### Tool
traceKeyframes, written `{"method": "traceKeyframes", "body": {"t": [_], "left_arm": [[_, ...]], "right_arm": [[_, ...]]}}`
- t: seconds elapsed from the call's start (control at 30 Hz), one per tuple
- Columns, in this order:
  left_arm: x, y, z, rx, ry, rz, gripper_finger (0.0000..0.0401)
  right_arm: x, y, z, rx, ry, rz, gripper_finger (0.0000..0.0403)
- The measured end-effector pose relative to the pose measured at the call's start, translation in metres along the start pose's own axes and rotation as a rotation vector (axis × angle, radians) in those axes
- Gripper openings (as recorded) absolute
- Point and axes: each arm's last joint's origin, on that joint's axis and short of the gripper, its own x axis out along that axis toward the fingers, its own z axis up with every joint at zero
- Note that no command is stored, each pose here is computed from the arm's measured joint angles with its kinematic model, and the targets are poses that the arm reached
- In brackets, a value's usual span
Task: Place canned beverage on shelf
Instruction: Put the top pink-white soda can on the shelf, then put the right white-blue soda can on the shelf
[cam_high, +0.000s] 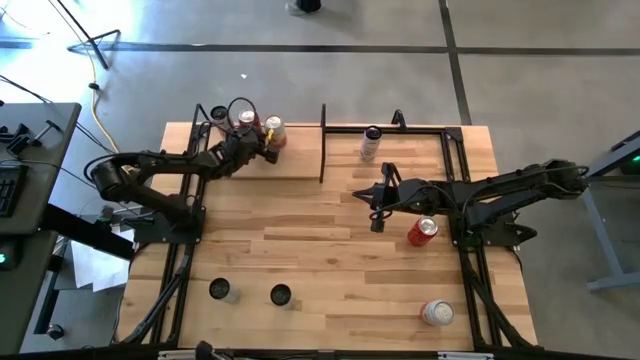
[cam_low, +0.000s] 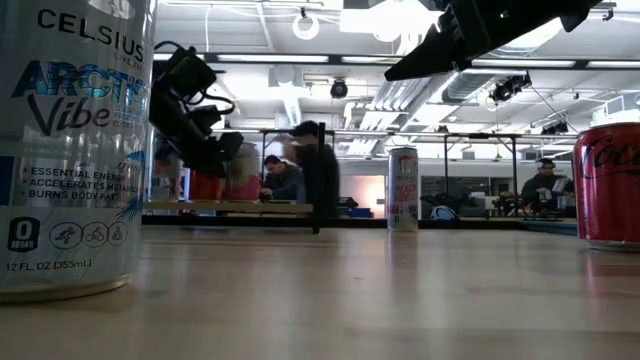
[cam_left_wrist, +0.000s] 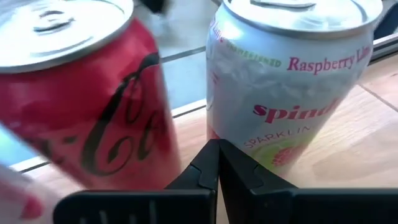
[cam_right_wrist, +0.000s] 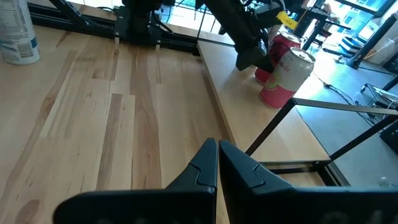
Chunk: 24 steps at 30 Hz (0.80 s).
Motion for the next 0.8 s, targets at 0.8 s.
{"method": "traceKeyframes", "body": {"t": [0.8], "left_arm": [[-0.054, -0.044, 0.007, 0.105, -0.068, -0.350, 0.0000]], "right_arm": [[0.000, 0.000, -0.001, -0.006, 0.008, 0.001, 0.0000]]}}
